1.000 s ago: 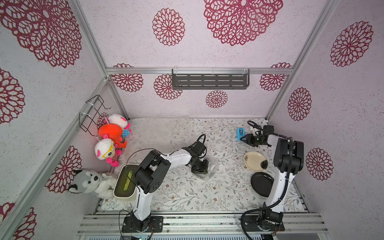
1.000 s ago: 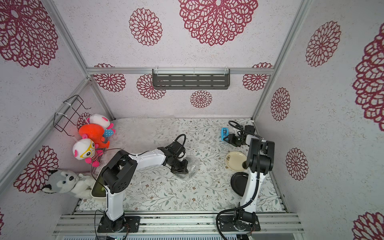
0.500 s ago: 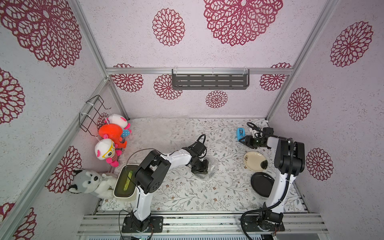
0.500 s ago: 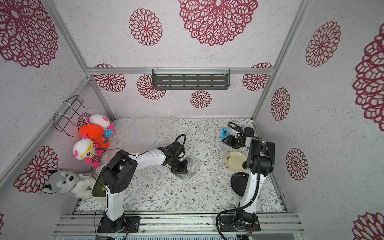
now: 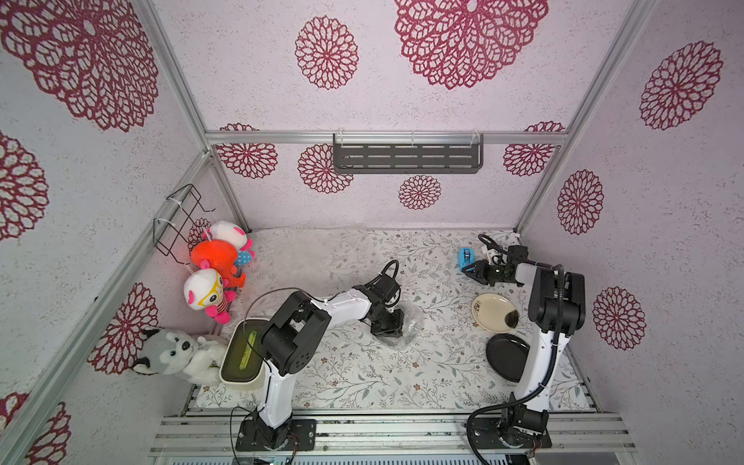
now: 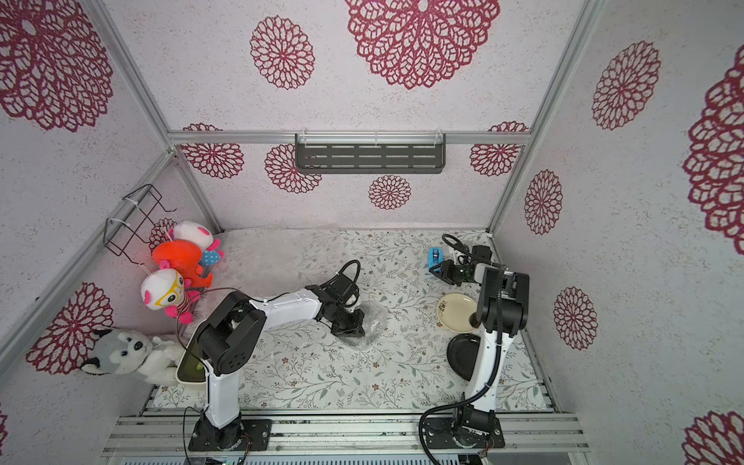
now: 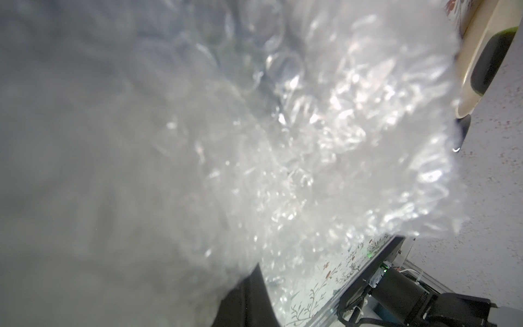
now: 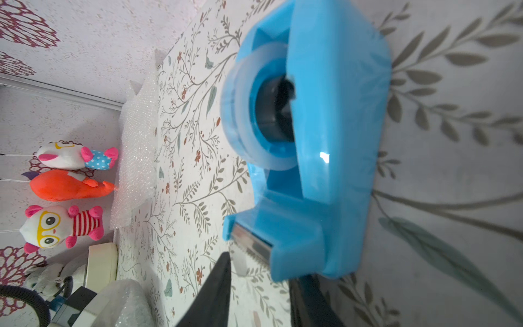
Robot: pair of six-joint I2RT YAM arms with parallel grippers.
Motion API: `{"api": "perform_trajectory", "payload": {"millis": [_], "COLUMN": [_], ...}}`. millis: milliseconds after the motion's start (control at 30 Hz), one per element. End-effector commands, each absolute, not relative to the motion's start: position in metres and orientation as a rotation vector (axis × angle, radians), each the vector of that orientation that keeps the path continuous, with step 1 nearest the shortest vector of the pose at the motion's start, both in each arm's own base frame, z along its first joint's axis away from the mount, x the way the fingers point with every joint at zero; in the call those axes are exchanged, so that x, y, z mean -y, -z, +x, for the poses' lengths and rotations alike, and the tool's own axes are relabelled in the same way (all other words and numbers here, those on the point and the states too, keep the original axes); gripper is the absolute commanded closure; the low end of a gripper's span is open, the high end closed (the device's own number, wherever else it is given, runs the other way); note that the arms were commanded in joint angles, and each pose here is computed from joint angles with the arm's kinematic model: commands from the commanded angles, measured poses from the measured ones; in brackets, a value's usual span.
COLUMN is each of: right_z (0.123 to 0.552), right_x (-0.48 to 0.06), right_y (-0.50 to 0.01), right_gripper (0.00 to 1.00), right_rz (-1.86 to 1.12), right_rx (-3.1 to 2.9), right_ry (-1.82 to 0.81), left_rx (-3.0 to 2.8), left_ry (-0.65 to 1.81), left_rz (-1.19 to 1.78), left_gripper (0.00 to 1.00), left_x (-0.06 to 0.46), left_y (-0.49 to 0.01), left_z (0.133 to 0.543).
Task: Wrap dinner plates in bubble wrap
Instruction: Tear off the tape using the Tape Cutter.
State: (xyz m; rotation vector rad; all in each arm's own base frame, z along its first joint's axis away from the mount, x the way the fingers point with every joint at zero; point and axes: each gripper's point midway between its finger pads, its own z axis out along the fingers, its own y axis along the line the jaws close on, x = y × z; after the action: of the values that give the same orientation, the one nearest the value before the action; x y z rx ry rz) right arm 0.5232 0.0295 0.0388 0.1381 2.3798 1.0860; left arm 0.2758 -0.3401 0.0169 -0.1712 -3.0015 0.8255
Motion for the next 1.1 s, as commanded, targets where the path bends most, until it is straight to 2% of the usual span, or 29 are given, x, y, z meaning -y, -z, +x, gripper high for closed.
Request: {"api": "perform_trajectory", "payload": {"millis": [0,467,667,933,1067], "right_z": [0.54,0.548,0.547,0.537,0.533], "right_x": [-0.032,-0.025,-0.02,-0.014,-0.01], "right_y": [-0.055,-0.065,-0.065,-0.04,-0.02], "right_gripper": [0.67,0.74,0.85,0.99,1.0], "right_rz": [0.079,0.104,0.144,0.272,0.4], "right_rx": [-2.288,-2.234,-2.232,-2.329,-2.394], "right_ry": [-1.098,-1.086,-1.076,-1.072,-1.077], "left_rx": [2.974,2.975,2.974,2.972,2.974], "left_ry": [-0.505,-0.505,-0.508,-0.507,-0.511], "left_rz": [-0.111,-0.112,-0.112,-0.114,-0.113], "left_gripper": [1.0,1.0,1.0,1.0,1.0], "left_x": [0.302,0.302,0.303,0.302,0.303], "left_y": [0.029,0.029,0.03,0.03,0.03], "left_z": [0.25,0.249,0.249,0.249,0.249]}}
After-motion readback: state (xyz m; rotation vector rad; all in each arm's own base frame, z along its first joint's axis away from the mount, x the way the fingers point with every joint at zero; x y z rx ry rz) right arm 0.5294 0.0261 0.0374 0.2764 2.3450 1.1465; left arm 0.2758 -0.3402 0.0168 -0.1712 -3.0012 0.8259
